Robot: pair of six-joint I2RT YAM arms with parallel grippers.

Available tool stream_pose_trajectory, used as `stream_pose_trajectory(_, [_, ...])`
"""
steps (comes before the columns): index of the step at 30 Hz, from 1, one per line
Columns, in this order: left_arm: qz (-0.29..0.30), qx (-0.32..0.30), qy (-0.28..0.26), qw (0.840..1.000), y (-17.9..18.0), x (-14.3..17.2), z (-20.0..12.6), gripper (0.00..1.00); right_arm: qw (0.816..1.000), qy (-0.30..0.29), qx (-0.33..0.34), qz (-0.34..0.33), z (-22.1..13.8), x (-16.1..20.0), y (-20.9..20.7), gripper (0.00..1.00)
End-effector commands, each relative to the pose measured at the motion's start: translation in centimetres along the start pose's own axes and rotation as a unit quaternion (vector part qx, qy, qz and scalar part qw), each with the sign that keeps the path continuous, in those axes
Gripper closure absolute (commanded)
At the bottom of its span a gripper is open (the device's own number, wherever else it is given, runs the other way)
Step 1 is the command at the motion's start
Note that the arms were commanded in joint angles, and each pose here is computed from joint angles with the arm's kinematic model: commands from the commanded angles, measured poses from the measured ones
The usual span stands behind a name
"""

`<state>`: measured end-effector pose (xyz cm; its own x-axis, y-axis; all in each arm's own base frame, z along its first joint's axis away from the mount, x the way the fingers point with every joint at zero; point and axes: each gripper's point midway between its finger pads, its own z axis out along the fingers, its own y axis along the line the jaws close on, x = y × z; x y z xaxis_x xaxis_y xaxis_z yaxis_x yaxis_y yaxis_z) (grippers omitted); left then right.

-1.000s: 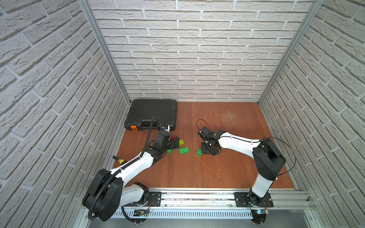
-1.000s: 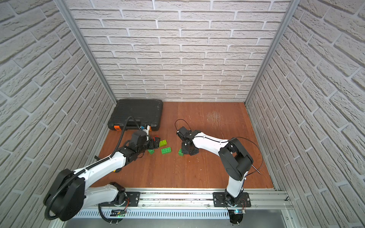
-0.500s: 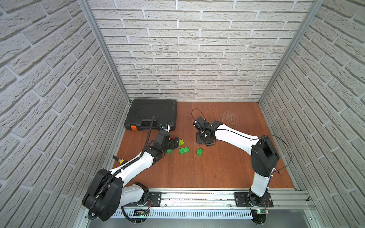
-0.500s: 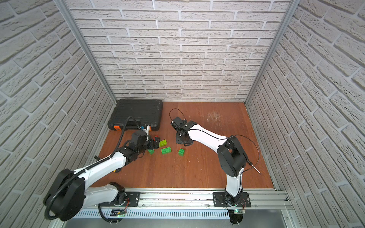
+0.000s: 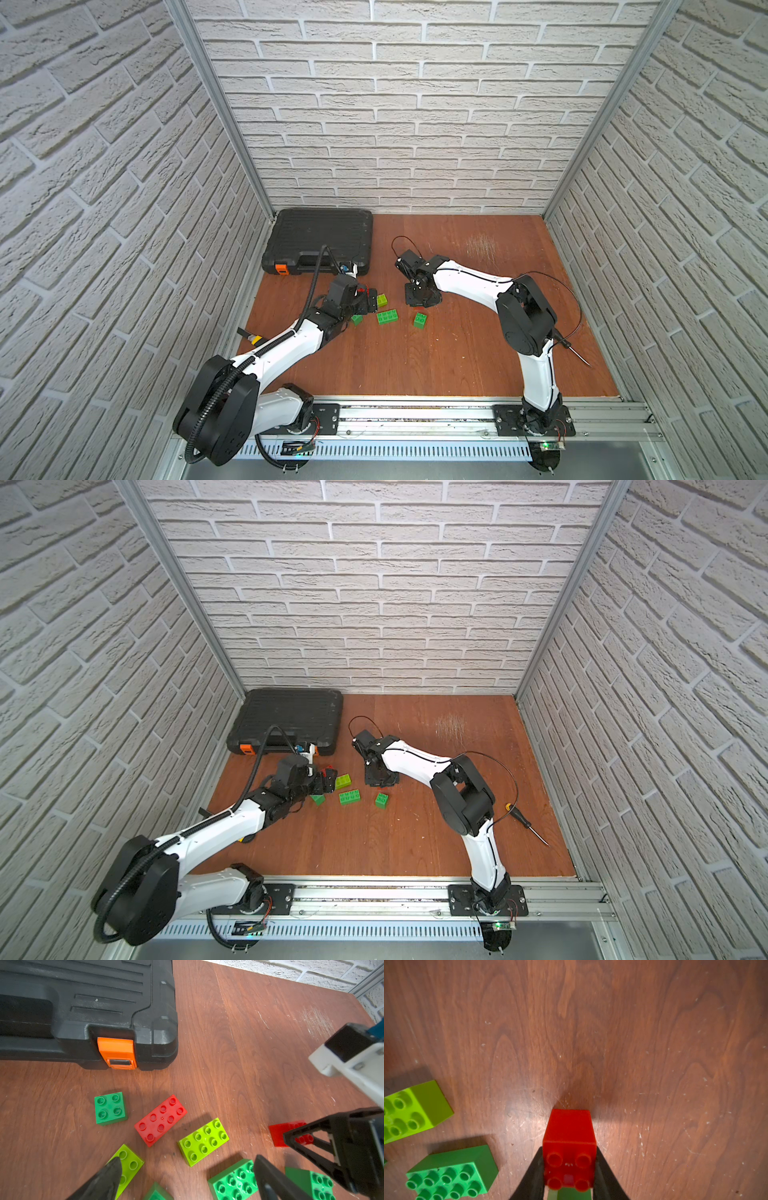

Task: Assemble a spoon with lego
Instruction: Place the lego brick at the center of the board, then pick up the lego brick from the center of the board.

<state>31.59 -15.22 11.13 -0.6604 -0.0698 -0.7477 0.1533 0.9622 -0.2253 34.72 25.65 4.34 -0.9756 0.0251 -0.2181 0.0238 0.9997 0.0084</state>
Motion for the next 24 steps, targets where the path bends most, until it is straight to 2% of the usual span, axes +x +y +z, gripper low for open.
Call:
stream_pose_trajectory(1, [0.002,0.01,-0.015,1.0,-0.6,-0.8,0.0,0.02,1.0,0.011,0.004,0.011,0.4,0.4,-0.1,0.73])
stream_pose_trajectory(5, [0.002,0.009,-0.013,1.0,-0.6,-0.8,0.0,0.02,1.0,0.009,-0.007,0.015,-0.3,0.3,0.3,0.64])
stream_pose_trajectory(9, [0.001,0.01,-0.014,1.0,-0.6,-0.8,-0.1,0.02,1.0,-0.005,-0.008,0.018,-2.0,0.1,-0.1,0.5])
stream_pose_trajectory(12, [0.0,0.013,-0.013,1.0,-0.7,-0.8,-0.2,0.02,1.0,-0.008,-0.007,0.022,-2.9,0.6,-0.6,0.42])
stream_pose_trajectory(16, [0.0,0.018,-0.013,1.0,-0.8,-0.6,-0.5,0.02,1.0,-0.006,0.004,0.02,-3.6,2.0,-1.3,0.4])
stream_pose_trajectory(24, [-0.008,0.025,-0.013,1.0,-0.7,-0.2,-0.9,0.02,1.0,0.021,0.017,0.005,-2.1,4.8,-1.4,0.37])
